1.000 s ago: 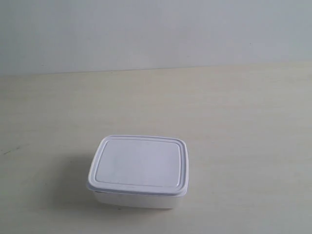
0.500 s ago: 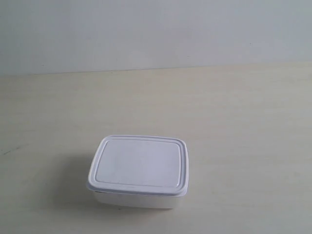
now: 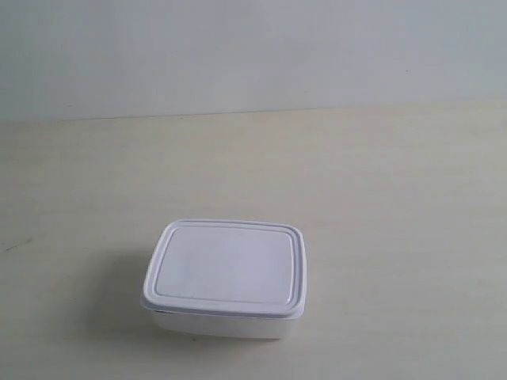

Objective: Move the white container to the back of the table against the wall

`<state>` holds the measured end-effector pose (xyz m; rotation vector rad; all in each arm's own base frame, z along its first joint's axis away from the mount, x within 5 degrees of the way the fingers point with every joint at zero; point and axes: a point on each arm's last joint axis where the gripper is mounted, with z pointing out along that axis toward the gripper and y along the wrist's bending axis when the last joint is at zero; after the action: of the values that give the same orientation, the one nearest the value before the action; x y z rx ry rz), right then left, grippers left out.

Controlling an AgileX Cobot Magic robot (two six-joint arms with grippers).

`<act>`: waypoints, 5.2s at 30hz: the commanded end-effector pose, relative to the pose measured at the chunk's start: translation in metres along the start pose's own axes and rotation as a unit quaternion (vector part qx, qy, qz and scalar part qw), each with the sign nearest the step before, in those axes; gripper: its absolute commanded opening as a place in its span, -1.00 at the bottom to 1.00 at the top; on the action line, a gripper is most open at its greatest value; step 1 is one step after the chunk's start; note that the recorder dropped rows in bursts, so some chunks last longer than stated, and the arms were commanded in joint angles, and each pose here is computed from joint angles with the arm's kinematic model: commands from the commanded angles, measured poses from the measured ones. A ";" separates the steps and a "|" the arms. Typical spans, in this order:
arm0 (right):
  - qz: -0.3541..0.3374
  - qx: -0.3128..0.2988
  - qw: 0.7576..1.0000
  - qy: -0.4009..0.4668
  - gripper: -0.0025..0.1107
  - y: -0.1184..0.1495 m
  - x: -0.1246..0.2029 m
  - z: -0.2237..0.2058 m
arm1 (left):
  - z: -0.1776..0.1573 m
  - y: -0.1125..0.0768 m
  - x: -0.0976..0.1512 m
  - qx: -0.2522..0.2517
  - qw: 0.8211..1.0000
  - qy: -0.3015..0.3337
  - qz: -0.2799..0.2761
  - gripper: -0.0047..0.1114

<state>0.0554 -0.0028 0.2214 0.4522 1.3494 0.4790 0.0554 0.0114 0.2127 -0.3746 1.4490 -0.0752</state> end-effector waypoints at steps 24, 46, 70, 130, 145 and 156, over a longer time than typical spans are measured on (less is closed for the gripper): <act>0.057 -0.161 0.979 -0.114 -0.96 0.030 -0.025 -0.008 | -0.007 0.009 -0.032 0.026 0.909 -0.188 -0.371 -0.92; -0.062 -0.301 0.932 0.191 -0.96 0.105 -0.042 0.052 | 0.027 -0.092 -0.097 0.359 0.924 0.061 -0.117 -0.92; -0.070 -0.375 0.825 0.416 -0.96 0.124 0.023 0.084 | 0.058 -0.134 -0.009 0.400 0.837 0.370 -0.049 -0.92; -0.200 -0.150 0.722 0.646 -0.96 0.097 0.181 0.094 | 0.074 -0.155 0.119 0.202 0.817 0.521 0.144 -0.92; -0.203 -0.144 0.719 0.649 -0.96 0.104 0.197 0.109 | 0.079 -0.158 0.115 0.203 0.825 0.503 0.159 -0.92; -0.218 -0.128 0.734 0.631 -0.96 0.102 0.197 0.116 | 0.084 -0.159 0.114 0.192 0.834 0.488 0.171 -0.92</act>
<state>0.1905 0.1871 0.1377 -0.5954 2.5749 0.5829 0.1761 -0.1513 0.1560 0.3440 2.4457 -0.3216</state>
